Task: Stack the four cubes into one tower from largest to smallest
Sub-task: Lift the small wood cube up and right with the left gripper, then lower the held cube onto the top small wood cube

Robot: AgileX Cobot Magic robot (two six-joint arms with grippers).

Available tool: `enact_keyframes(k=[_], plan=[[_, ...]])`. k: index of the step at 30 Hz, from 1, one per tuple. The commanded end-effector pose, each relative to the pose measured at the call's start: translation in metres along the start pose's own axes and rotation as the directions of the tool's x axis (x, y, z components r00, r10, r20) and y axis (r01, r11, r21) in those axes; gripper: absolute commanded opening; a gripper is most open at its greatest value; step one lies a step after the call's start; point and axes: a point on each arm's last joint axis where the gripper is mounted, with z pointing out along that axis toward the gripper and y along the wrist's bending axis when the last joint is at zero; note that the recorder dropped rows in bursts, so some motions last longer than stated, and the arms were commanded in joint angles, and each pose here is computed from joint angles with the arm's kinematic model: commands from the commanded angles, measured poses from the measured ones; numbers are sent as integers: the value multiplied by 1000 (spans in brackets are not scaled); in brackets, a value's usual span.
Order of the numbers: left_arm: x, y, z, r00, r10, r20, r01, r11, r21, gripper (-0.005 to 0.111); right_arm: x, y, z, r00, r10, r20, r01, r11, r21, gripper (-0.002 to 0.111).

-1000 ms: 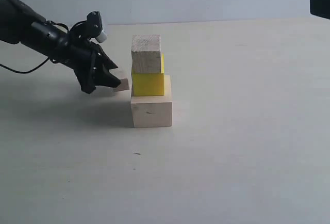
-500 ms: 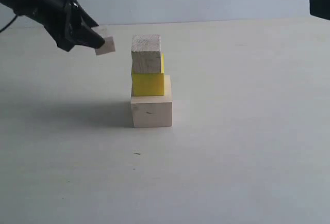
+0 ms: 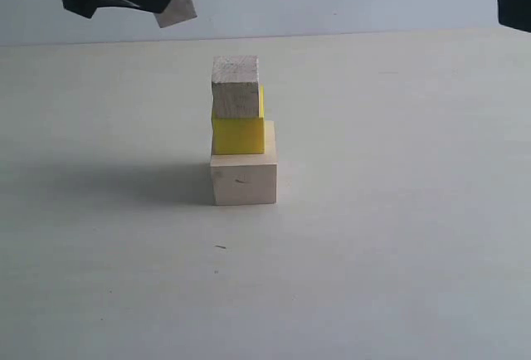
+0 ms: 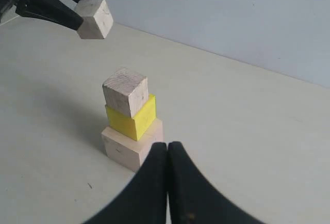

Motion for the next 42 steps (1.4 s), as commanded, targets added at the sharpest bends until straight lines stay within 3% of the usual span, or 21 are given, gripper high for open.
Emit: enact_keyframes(k=[1,7,20,29,42], plan=[[-22,-11,3,998,67,18,-68,997,26,0,1,0,-1,1000,1,10,-1,1000,-7,0],[-32,-14,12,995,96,20,-97,995,34,0,1,1,-1,1000,18,3,-18,1000,-20,0],[-15,-7,41,998,55,-18,-53,993,107,0,2,2,-1,1000,27,-1,-27,999,-27,0],[-25,-27,52,992,127,-17,-121,974,192,0,2,2,-1,1000,27,-1,-27,999,-27,0],[-20,-25,55,983,162,-87,-147,976,160,0,1,3,-1,999,33,2,-33,999,-34,0]])
